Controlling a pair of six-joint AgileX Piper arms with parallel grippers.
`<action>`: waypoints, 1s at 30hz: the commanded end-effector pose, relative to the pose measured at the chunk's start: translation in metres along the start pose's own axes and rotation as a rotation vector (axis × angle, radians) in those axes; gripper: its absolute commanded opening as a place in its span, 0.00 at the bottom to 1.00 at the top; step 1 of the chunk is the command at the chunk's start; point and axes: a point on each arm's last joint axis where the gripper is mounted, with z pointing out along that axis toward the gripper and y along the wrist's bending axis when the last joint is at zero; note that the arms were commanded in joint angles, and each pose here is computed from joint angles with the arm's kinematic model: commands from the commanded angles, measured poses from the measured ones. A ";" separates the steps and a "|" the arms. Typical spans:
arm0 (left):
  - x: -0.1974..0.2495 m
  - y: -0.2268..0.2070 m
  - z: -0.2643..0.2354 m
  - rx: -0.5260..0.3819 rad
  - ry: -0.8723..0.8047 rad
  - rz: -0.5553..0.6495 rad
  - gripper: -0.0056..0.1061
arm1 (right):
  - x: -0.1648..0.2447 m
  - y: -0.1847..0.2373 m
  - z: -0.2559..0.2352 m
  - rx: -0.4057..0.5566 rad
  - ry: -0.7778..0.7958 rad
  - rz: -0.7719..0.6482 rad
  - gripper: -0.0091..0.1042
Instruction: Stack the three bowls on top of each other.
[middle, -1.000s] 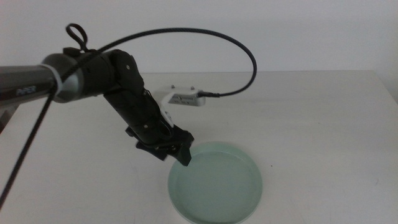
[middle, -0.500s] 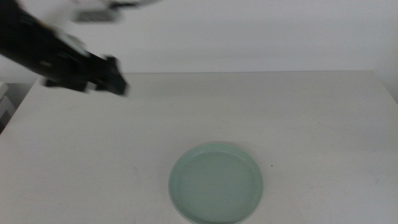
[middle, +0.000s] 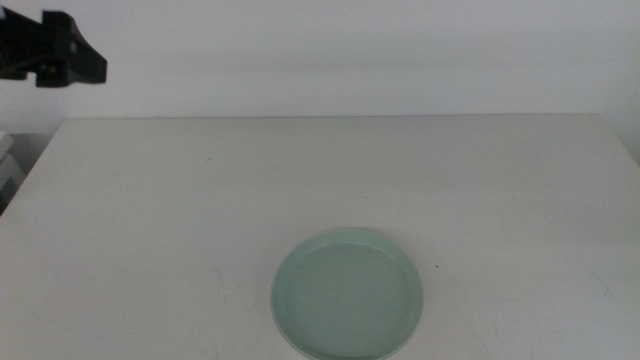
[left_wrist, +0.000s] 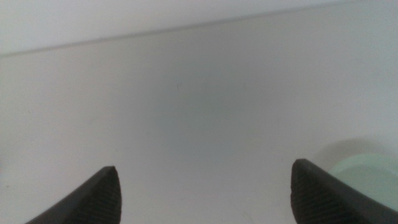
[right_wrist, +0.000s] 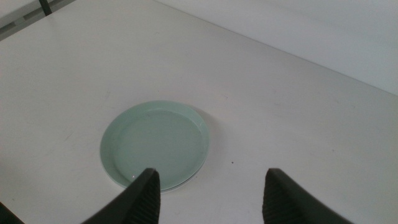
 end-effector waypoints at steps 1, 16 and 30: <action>-0.012 -0.004 -0.023 -0.010 -0.133 -0.015 0.99 | -0.010 -0.001 -0.004 0.019 -0.077 -0.010 0.46; 0.039 -0.013 -0.052 -0.057 -0.255 -0.021 0.99 | -0.010 0.000 -0.004 0.012 -0.077 0.004 0.46; 0.116 -0.021 -0.083 -0.156 -0.419 0.042 0.99 | -0.017 -0.026 -0.005 0.273 -0.200 0.134 0.44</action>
